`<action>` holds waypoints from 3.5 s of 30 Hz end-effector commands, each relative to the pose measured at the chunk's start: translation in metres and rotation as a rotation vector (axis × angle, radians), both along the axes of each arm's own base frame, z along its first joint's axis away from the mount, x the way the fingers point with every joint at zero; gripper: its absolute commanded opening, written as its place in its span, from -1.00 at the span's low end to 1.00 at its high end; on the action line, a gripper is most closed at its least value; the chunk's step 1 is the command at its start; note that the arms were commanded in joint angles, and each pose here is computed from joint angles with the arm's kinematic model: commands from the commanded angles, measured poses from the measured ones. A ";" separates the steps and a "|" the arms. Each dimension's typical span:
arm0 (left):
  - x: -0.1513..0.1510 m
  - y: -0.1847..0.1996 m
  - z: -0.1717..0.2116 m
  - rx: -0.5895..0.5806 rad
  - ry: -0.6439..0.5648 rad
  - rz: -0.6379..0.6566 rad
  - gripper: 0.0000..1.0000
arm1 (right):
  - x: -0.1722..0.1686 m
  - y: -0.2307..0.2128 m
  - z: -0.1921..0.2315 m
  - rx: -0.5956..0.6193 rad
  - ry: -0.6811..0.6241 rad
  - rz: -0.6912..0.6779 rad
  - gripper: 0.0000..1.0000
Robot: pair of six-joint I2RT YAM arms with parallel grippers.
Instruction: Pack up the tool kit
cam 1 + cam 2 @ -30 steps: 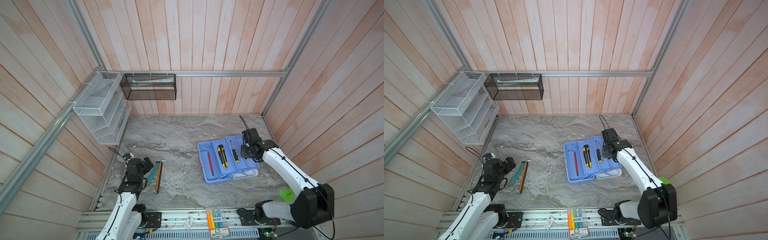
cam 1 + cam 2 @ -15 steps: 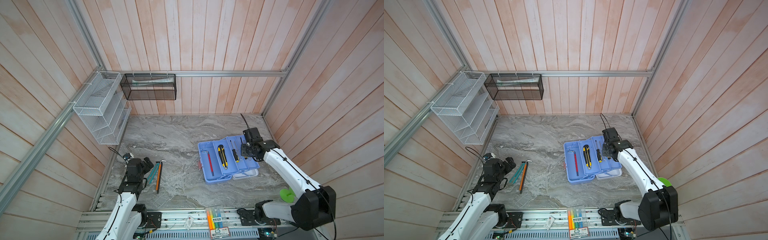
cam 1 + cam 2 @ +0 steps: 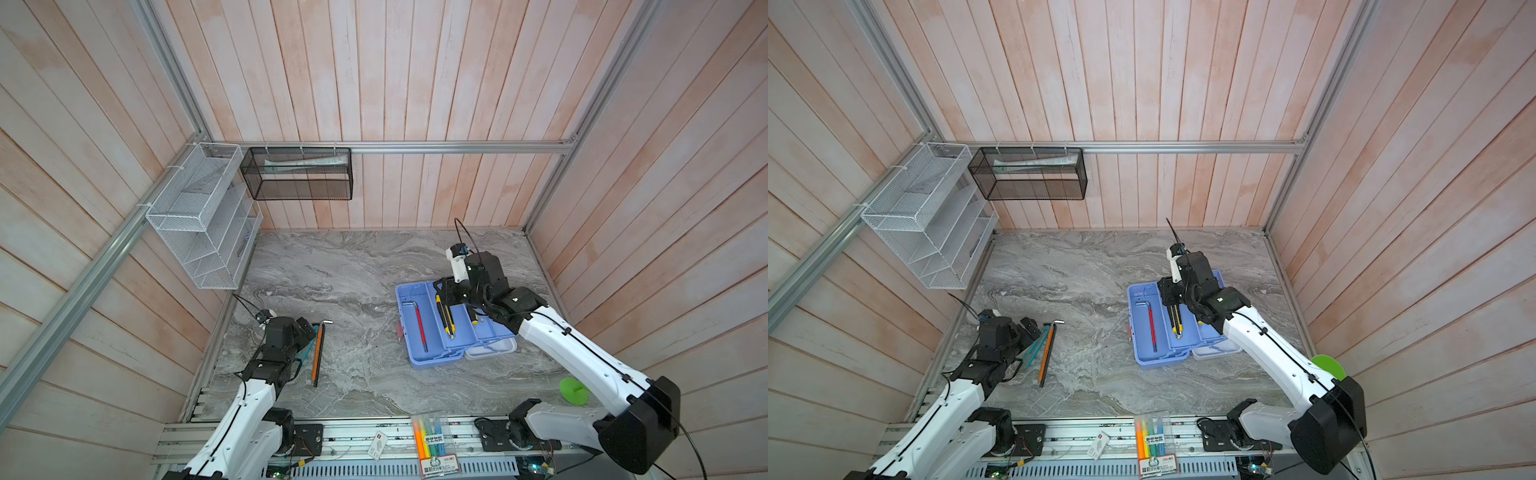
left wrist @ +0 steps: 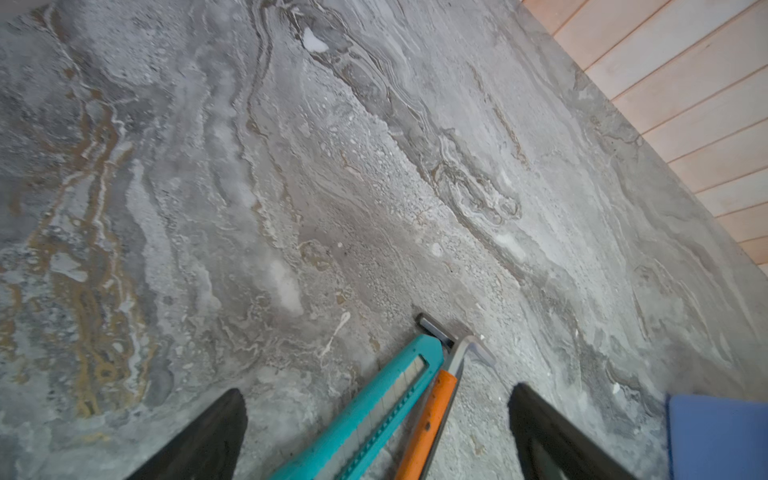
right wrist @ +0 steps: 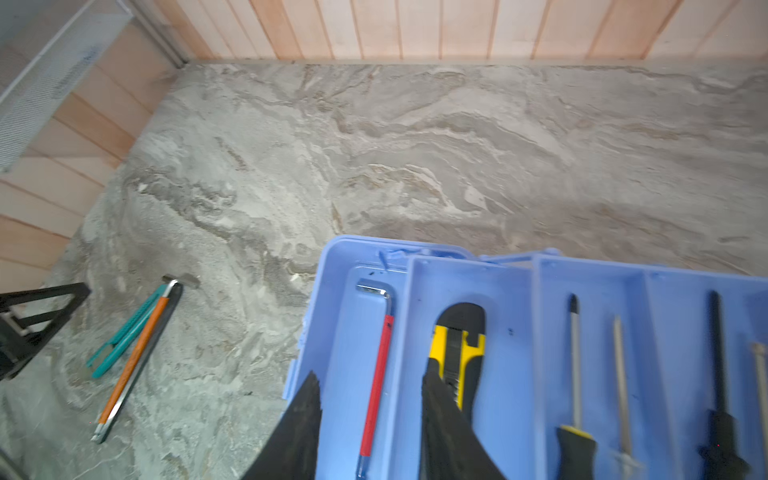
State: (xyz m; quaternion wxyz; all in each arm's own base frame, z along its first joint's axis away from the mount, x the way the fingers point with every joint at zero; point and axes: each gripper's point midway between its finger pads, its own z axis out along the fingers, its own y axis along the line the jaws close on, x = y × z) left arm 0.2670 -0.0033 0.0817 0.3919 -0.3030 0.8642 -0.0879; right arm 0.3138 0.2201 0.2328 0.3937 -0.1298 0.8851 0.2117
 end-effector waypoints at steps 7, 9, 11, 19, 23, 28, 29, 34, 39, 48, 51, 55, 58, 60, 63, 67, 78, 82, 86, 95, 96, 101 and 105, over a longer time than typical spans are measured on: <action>0.008 -0.006 -0.017 0.025 0.101 0.053 1.00 | -0.029 0.035 -0.015 0.140 0.037 0.133 -0.22; 0.008 -0.010 -0.023 0.030 0.134 0.046 1.00 | -0.033 0.035 -0.018 0.152 0.045 0.137 -0.22; 0.007 -0.014 -0.026 0.035 0.146 0.042 1.00 | -0.034 0.034 -0.021 0.154 0.051 0.133 -0.22; -0.009 -0.034 -0.041 -0.030 0.184 0.004 1.00 | -0.033 0.039 -0.025 0.162 0.059 0.152 -0.21; -0.020 -0.038 -0.047 -0.051 0.198 0.012 1.00 | -0.032 0.043 -0.026 0.162 0.065 0.163 -0.21; -0.027 -0.039 -0.051 -0.056 0.208 0.013 1.00 | -0.031 0.047 -0.033 0.139 0.084 0.181 -0.21; -0.028 -0.037 -0.050 -0.042 0.211 0.020 1.00 | -0.030 0.046 -0.035 0.129 0.087 0.179 -0.21; -0.017 -0.055 -0.038 -0.077 0.130 -0.084 1.00 | -0.029 0.052 -0.041 0.122 0.105 0.205 -0.21; -0.014 -0.071 -0.036 -0.116 0.081 -0.139 1.00 | -0.029 0.059 -0.047 0.150 0.131 0.219 -0.21; -0.025 -0.101 -0.034 -0.202 0.081 -0.177 1.00 | -0.025 0.058 -0.058 0.096 0.139 0.223 -0.21; -0.024 -0.119 -0.029 -0.257 0.054 -0.194 1.00 | -0.027 0.067 -0.059 0.120 0.159 0.256 -0.21; -0.017 -0.133 -0.011 -0.286 -0.023 -0.190 1.00 | -0.030 0.087 -0.069 0.116 0.181 0.302 -0.21; -0.010 -0.132 0.001 -0.247 -0.041 -0.193 1.00 | -0.036 0.108 -0.079 0.078 0.196 0.357 -0.20; -0.010 -0.116 0.006 -0.168 -0.015 -0.131 1.00 | -0.041 0.126 -0.087 0.056 0.203 0.397 -0.20; -0.015 -0.083 0.023 -0.035 -0.014 -0.041 1.00 | -0.051 0.154 -0.100 0.005 0.200 0.459 -0.19; -0.017 -0.039 0.047 0.028 -0.054 0.027 1.00 | -0.060 0.184 -0.124 -0.092 0.214 0.477 -0.19; -0.024 0.030 0.036 0.132 0.000 0.140 1.00 | -0.075 0.247 -0.190 -0.267 0.308 0.506 -0.28; -0.020 0.029 0.032 0.113 -0.020 0.135 1.00 | -0.073 0.254 -0.199 -0.279 0.321 0.505 -0.34; -0.021 0.027 0.028 0.104 -0.019 0.132 1.00 | -0.071 0.256 -0.202 -0.280 0.315 0.496 -0.42; -0.026 0.028 0.031 0.091 -0.058 0.131 1.00 | -0.073 0.262 -0.214 -0.292 0.337 0.508 -0.44; -0.026 0.028 0.033 0.090 -0.064 0.132 1.00 | -0.075 0.263 -0.215 -0.292 0.339 0.514 -0.44; -0.028 0.028 0.033 0.088 -0.068 0.136 1.00 | -0.079 0.272 -0.218 -0.297 0.343 0.531 -0.44; -0.028 0.028 0.033 0.087 -0.068 0.137 1.00 | -0.082 0.275 -0.225 -0.313 0.344 0.533 -0.44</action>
